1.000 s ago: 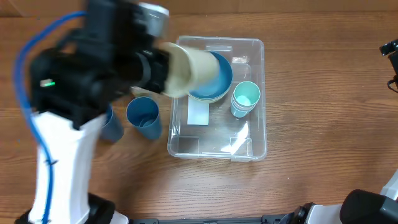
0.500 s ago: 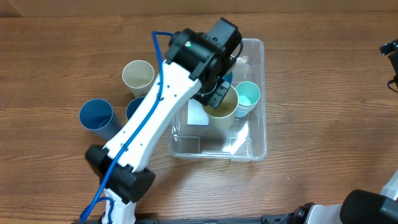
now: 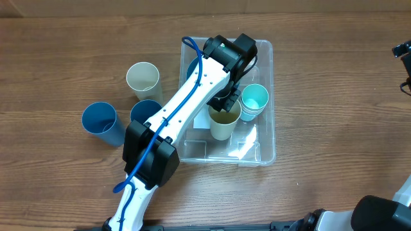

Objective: Pack container
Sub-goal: 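Carry the cream cup into the container center and release, then grasp the second cream cup with the left gripper and lift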

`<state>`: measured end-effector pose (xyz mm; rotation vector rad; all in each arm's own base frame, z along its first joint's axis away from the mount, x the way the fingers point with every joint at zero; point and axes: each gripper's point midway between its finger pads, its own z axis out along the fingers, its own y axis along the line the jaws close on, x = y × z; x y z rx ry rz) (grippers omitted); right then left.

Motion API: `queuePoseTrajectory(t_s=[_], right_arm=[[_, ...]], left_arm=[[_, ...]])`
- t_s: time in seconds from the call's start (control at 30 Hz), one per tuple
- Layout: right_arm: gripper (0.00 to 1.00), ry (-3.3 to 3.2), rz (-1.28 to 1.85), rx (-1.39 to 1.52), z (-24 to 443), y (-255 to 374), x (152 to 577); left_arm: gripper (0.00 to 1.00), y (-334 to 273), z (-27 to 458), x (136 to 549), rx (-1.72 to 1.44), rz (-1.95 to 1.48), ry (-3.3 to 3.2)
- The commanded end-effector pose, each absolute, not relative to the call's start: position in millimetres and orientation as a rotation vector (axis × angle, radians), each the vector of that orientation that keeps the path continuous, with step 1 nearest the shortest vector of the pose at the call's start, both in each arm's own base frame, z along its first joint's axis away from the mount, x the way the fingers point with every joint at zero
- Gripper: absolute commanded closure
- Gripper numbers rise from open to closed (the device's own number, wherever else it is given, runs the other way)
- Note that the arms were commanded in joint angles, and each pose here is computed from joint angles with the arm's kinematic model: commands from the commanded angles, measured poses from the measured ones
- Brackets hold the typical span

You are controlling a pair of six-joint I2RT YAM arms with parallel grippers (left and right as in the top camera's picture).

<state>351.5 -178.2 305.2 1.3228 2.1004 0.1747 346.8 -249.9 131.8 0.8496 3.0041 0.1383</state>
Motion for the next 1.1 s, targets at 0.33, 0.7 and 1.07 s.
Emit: queuePoseTrajectory(t_s=[0.33,0.7,1.07], right_arm=[[0.00,2.084,0.174,1.320,310.5,-178.1,349.4],[0.00,2.084,0.174,1.321,310.4,-178.0,349.4],[0.00,2.084,0.174,1.321,310.4,-178.0,349.4]], left_arm=[[0.30,-187.8,301.2,323.0,0.495,0.060,2.667],[0.30,-27.4,278.9,364.4,-0.095,-0.081,2.837],[0.37,-20.4,147.1,416.1,-0.114,-0.043,3.103]])
